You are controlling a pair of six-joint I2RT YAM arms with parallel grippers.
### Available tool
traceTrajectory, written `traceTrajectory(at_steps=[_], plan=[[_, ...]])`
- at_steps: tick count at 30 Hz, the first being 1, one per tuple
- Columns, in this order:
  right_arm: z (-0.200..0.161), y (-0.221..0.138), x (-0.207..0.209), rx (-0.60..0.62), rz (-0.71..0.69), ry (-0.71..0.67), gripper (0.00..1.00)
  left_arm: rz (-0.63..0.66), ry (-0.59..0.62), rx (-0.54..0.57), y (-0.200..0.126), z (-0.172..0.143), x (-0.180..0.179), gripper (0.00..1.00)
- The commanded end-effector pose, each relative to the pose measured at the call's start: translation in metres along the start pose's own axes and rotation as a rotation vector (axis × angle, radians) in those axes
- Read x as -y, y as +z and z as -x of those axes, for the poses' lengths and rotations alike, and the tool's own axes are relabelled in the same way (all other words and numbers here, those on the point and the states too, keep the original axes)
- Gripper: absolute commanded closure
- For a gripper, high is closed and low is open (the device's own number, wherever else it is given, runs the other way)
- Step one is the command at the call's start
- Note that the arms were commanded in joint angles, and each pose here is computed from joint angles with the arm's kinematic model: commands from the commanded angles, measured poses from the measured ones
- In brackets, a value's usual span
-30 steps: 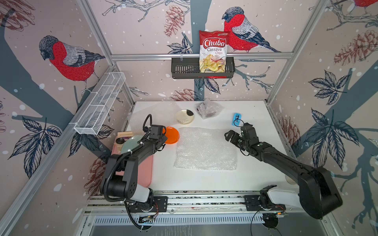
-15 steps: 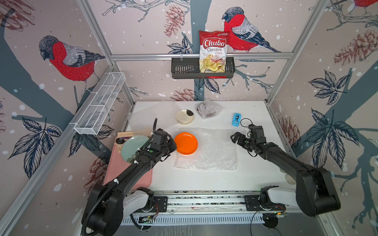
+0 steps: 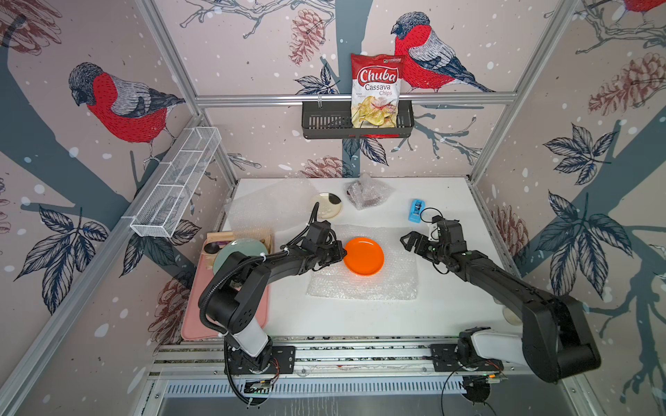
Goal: Wrap dinner plates in bubble wrap
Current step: Place the plate at the center of the board, then wrap the plate in the bubble wrap.
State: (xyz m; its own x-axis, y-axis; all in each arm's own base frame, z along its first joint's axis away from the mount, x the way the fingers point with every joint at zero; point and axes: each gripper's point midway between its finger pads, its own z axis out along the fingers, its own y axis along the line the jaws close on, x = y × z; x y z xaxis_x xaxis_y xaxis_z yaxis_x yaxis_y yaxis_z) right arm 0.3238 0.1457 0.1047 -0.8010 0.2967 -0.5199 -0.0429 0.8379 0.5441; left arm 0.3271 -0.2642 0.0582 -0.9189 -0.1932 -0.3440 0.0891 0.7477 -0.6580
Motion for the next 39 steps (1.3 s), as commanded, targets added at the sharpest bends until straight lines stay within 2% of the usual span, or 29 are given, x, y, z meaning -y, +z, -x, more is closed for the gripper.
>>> traceTrajectory(at_steps=[1,2,5,7,11,15,17,21,23,26,31,34,39], plan=[[0.002,-0.001,-0.015,0.010,0.046,-0.070,0.00,-0.028,0.004,0.048,0.006,0.011,0.006,1.00],[0.000,0.000,-0.020,0.000,0.066,-0.087,0.00,-0.007,-0.006,0.050,0.009,0.010,0.000,0.98],[-0.018,0.003,-0.054,-0.033,0.179,-0.226,0.00,0.066,-0.049,0.057,0.014,0.010,-0.018,0.61],[-0.037,0.005,-0.088,-0.043,0.236,-0.396,0.00,0.077,-0.076,0.094,0.001,0.016,-0.014,0.41],[-0.086,0.012,-0.146,-0.054,0.361,-0.696,0.02,0.235,-0.152,0.211,-0.056,0.034,-0.026,0.19],[-0.152,0.034,-0.200,-0.098,0.415,-1.040,0.04,0.493,-0.274,0.374,-0.136,0.050,-0.084,0.06],[-0.181,0.051,-0.218,-0.114,0.407,-1.166,0.07,0.629,-0.310,0.468,-0.172,0.053,-0.117,0.04],[-0.220,0.089,-0.238,-0.132,0.338,-1.350,0.09,0.691,-0.382,0.555,-0.219,0.053,-0.152,0.04],[-0.232,0.107,-0.241,-0.142,0.280,-1.398,0.10,0.714,-0.399,0.594,-0.234,0.052,-0.160,0.04],[-0.244,0.133,-0.229,-0.171,0.179,-1.432,0.18,0.714,-0.394,0.614,-0.239,0.048,-0.162,0.04],[-0.258,0.142,-0.212,-0.242,0.149,-1.433,0.51,0.709,-0.407,0.570,-0.227,0.040,-0.168,0.04],[-0.257,0.136,-0.218,-0.257,0.181,-1.396,0.72,0.699,-0.409,0.548,-0.221,0.038,-0.169,0.04],[-0.214,0.104,-0.251,-0.194,0.283,-1.218,1.00,0.630,-0.369,0.498,-0.212,0.042,-0.156,0.04]])
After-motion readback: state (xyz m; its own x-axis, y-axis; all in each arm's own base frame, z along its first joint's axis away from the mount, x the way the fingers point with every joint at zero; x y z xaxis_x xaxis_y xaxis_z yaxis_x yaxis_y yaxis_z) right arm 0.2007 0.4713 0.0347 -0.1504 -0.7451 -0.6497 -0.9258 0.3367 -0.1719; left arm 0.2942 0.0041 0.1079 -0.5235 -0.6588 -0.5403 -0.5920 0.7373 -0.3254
